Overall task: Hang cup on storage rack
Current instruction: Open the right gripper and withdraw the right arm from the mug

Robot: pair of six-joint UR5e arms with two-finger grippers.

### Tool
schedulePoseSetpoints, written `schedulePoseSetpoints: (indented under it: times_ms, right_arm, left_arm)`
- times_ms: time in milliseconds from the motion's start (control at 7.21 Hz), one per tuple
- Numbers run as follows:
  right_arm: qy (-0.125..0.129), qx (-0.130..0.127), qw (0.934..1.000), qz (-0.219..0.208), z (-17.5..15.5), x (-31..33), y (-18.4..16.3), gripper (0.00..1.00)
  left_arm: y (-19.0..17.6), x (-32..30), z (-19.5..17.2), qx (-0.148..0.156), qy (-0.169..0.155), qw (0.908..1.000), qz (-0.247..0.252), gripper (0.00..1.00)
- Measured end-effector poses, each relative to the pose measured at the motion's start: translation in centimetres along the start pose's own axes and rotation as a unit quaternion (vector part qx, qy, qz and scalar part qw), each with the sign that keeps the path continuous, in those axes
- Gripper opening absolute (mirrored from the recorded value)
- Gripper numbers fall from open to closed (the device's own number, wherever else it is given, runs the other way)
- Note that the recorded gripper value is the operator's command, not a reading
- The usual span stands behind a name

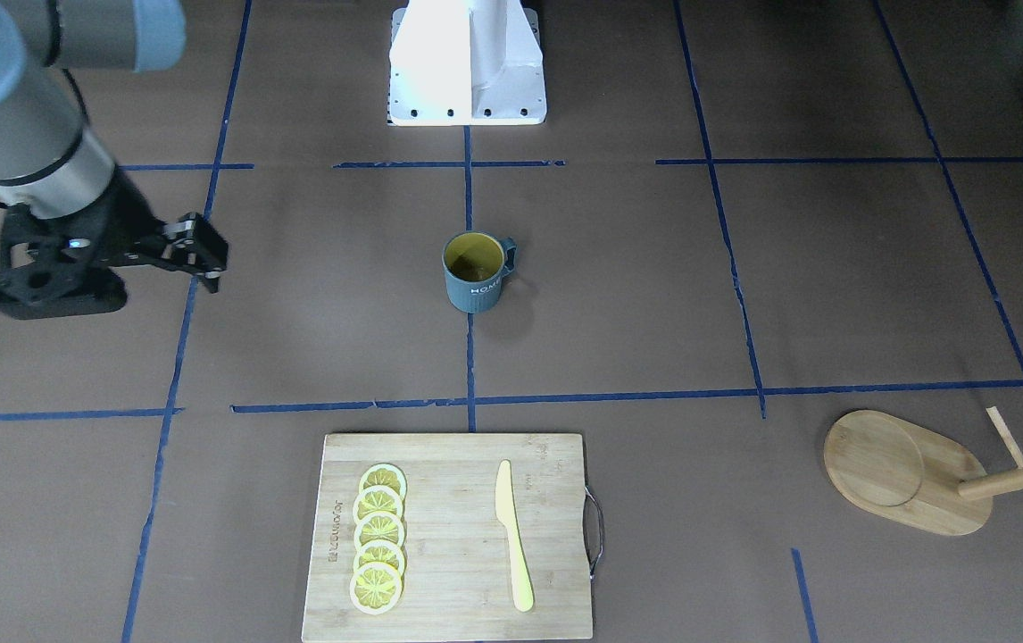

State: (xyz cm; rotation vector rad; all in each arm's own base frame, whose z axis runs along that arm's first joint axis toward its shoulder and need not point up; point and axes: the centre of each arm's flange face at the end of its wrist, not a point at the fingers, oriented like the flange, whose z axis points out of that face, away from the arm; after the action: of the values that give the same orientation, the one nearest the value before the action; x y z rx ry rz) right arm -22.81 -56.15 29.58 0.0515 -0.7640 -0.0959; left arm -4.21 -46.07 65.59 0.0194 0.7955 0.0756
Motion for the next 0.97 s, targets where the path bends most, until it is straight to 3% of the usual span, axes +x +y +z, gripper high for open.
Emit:
schedulePoseSetpoints:
  times_ms: [416,693,970]
  right_arm:
    - [0.023,-0.034,0.9963,-0.076,1.0,21.6,4.0,1.0]
    - [0.026,-0.053,0.9952,-0.079,2.5,32.1,10.2,1.0]
    - [0.027,-0.055,0.9967,-0.054,4.9,38.4,16.9,1.0]
  left_arm:
    - [-0.5,1.2,-1.2,0.01,0.001,0.9999,0.009,1.0]
    - [-1.1,1.7,-1.6,0.015,0.001,0.9998,0.014,1.0]
    - [-2.4,2.8,-2.7,0.038,0.0,0.9985,0.039,1.0]
